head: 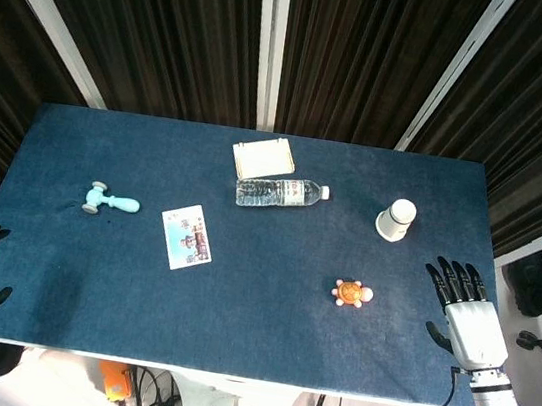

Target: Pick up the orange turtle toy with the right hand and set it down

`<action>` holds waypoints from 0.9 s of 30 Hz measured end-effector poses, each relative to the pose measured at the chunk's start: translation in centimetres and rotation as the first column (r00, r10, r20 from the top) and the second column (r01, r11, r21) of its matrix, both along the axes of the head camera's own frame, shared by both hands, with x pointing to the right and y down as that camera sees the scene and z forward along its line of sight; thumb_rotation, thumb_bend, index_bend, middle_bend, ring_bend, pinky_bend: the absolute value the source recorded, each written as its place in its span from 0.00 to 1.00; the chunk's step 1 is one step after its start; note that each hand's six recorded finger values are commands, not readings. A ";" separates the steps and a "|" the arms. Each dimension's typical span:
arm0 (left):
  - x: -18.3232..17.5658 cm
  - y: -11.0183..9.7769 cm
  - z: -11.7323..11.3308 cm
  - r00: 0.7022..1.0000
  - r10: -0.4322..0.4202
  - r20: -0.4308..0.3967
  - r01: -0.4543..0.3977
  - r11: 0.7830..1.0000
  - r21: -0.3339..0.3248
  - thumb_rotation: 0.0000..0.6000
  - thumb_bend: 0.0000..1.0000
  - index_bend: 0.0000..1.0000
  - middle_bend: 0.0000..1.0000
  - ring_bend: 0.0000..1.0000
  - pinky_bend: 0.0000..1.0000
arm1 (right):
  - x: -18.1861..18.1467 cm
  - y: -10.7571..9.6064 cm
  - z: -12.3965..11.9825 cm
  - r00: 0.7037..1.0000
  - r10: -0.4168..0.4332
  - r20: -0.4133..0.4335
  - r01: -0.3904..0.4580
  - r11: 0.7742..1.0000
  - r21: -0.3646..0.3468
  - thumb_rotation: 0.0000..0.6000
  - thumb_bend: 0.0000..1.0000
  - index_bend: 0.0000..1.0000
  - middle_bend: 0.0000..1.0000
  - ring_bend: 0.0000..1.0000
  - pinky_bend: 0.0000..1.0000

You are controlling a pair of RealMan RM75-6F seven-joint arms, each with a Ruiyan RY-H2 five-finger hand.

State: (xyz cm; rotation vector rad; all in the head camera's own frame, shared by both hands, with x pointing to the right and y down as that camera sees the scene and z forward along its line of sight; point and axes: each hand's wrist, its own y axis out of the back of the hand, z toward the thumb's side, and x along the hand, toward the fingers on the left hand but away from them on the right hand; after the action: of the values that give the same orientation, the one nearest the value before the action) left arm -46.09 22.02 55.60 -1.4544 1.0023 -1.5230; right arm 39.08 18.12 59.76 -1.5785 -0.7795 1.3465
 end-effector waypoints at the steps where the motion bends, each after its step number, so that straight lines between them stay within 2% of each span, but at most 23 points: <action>1: 0.0 0.0 0.0 1.000 0.000 0.000 0.000 1.000 0.000 1.00 0.16 0.17 0.13 0.00 0.10 | 0.0 0.0 0.0 1.000 0.000 0.000 0.000 1.000 0.000 1.00 0.15 0.00 0.00 0.00 0.00; 10: -0.1 0.1 -0.2 1.000 -0.003 0.003 0.003 1.000 0.005 1.00 0.16 0.17 0.13 0.00 0.10 | -0.2 0.0 0.2 1.000 -0.011 -0.001 0.011 1.000 -0.009 1.00 0.15 0.00 0.00 0.00 0.00; 16: -0.1 -0.2 -0.2 1.000 -0.004 -0.001 0.004 1.000 0.007 1.00 0.16 0.17 0.13 0.00 0.10 | -1.0 -0.3 0.8 0.999 -0.038 -0.005 0.037 0.999 -0.030 1.00 0.15 0.00 0.05 0.00 0.00; 22: 0.1 -0.3 0.1 1.000 0.007 -0.004 -0.007 1.000 -0.001 1.00 0.16 0.17 0.13 0.00 0.10 | -2.6 -0.6 2.3 0.993 -0.108 -0.038 0.105 0.992 -0.077 1.00 0.16 0.00 0.09 0.00 0.00; 27: 0.0 -0.3 -0.1 1.000 0.002 -0.002 -0.002 1.000 0.004 1.00 0.16 0.18 0.13 0.00 0.10 | -4.7 -0.9 4.6 0.983 -0.174 -0.053 0.165 0.976 -0.141 1.00 0.17 0.00 0.10 0.00 0.00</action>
State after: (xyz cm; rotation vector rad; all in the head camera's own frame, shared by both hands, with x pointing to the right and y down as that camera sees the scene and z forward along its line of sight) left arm -46.08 21.77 55.51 -1.4542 1.0043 -1.5169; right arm 34.33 17.21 64.34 -1.6584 -0.5090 1.3419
